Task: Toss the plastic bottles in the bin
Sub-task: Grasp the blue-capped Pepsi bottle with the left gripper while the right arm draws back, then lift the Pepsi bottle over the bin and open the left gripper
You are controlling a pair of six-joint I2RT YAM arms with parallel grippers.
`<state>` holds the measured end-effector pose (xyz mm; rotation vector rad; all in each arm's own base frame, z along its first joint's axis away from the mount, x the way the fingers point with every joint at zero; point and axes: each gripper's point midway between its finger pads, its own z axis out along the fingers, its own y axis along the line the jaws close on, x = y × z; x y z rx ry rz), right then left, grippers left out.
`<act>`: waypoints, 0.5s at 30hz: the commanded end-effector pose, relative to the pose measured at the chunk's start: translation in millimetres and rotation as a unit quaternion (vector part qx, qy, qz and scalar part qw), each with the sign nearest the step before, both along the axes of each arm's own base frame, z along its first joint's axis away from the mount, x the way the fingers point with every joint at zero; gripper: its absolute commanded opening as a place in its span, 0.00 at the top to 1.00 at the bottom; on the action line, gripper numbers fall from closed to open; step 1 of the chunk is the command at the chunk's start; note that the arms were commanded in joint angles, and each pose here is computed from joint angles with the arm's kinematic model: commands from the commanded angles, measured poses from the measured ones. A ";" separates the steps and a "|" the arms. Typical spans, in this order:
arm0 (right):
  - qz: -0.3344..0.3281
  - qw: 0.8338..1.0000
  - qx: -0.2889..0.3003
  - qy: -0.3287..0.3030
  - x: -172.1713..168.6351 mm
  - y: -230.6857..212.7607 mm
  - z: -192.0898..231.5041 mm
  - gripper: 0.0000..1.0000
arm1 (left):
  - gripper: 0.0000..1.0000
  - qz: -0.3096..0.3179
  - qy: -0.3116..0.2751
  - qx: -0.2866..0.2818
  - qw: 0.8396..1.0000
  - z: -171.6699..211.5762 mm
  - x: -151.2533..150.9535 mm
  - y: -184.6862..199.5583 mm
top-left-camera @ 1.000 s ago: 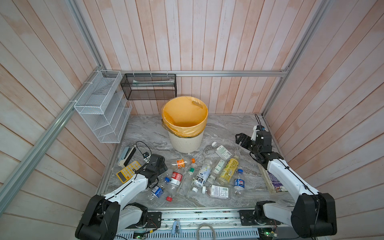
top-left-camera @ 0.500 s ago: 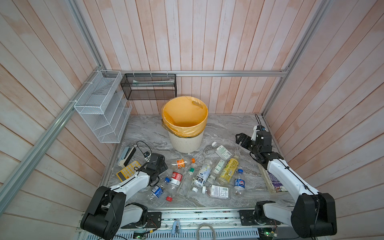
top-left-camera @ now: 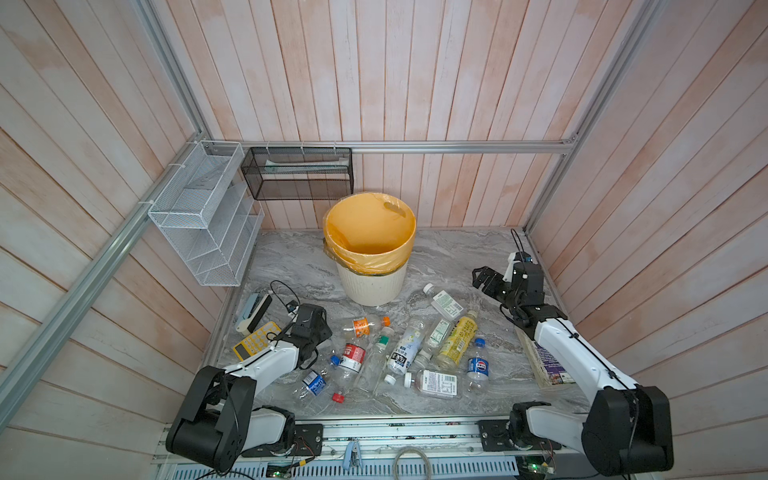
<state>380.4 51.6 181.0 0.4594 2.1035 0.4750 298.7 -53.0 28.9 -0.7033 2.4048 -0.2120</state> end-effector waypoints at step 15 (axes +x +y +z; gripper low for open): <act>-0.026 1.000 -0.007 0.000 -4.3 -11.5 -1.0 0.01 | 0.51 0.027 -0.072 -0.071 0.995 37.8 22.8 20.1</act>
